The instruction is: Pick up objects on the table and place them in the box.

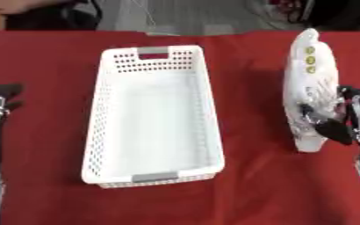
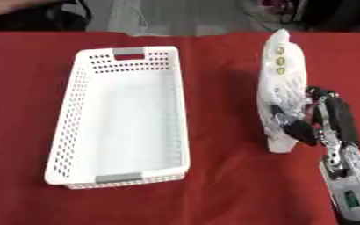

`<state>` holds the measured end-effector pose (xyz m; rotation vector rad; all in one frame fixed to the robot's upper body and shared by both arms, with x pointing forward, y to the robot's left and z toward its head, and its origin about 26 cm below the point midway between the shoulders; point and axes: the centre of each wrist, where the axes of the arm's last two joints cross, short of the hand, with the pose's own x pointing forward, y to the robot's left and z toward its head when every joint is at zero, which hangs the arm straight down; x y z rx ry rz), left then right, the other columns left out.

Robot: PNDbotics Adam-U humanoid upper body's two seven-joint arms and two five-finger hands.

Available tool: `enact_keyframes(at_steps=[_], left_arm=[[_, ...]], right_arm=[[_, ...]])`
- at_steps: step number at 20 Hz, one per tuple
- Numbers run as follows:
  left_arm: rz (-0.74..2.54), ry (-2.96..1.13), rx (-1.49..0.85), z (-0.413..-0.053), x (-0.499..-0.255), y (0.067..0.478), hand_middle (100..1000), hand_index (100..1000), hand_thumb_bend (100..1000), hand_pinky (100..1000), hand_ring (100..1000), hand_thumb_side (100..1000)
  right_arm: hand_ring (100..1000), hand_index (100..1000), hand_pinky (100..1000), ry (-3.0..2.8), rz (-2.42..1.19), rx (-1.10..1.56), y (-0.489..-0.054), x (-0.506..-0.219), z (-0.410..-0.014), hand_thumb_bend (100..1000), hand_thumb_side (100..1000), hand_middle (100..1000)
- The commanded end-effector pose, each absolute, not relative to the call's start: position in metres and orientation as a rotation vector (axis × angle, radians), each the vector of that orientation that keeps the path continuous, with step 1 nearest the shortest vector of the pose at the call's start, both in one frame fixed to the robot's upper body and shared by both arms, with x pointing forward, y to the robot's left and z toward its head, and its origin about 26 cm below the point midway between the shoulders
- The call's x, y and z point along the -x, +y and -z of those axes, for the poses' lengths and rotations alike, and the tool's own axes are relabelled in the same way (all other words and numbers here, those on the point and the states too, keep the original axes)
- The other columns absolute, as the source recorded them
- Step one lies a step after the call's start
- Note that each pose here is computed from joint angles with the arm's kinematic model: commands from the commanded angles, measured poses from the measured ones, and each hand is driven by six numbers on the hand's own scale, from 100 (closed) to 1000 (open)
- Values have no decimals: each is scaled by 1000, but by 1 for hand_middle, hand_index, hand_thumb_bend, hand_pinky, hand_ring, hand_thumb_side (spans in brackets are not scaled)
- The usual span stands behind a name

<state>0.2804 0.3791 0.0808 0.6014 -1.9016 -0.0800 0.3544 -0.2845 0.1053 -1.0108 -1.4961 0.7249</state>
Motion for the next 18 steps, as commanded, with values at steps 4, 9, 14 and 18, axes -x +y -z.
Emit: enact_keyframes(at_steps=[4, 9, 14, 18], left_arm=[[91, -1918, -606, -86, -281, 380, 777, 787, 292, 821, 862, 1000], [92, -1915, -606, -85, -281, 380, 777, 787, 291, 821, 862, 1000], [92, -1913, -606, -85, -281, 380, 777, 787, 291, 821, 862, 1000], [92, -1912, -606, -85, -281, 380, 777, 787, 290, 821, 862, 1000]], right_arm=[[307, 435, 100, -1581, -710, 1057, -289, -357, -134, 100, 232, 280], [308, 434, 100, -1672, -688, 1077, -287, -355, -162, 100, 234, 280], [308, 433, 100, -1715, -685, 1075, -284, -353, -174, 100, 233, 280], [307, 433, 100, -1734, -690, 1067, -281, -353, -179, 100, 234, 280]])
